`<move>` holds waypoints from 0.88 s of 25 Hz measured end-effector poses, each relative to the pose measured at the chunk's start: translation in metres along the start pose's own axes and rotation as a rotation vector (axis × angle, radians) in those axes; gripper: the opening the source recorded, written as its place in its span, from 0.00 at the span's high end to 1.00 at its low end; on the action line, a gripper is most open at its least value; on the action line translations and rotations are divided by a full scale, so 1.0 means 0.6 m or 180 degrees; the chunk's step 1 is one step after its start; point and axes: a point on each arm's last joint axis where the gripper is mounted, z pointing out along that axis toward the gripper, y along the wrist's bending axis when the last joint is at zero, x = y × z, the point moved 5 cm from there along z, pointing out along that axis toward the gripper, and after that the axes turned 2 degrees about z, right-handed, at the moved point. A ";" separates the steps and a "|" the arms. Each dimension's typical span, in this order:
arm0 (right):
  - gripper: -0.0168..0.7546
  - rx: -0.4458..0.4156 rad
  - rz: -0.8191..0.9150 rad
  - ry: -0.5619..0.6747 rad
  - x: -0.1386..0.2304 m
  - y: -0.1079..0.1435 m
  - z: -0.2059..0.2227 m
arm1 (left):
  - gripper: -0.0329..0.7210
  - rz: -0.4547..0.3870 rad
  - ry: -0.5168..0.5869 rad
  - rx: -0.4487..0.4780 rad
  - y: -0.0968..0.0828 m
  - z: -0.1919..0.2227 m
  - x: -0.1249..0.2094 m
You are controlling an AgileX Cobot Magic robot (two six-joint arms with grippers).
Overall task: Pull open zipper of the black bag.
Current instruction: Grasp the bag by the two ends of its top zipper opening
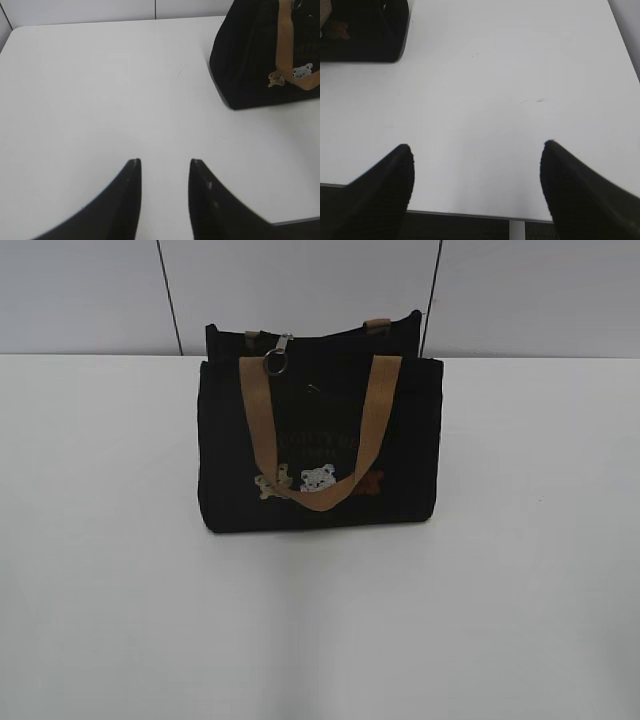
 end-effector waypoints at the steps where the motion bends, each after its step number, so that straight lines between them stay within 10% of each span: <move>1: 0.21 0.0000 0.0000 0.0000 0.000 0.000 0.000 | 0.64 0.0000 0.0000 0.0000 0.000 0.000 0.000; 22: 0.21 0.0000 0.0000 0.0000 0.000 0.000 0.000 | 0.64 -0.0116 -0.0060 0.0083 0.001 0.021 -0.044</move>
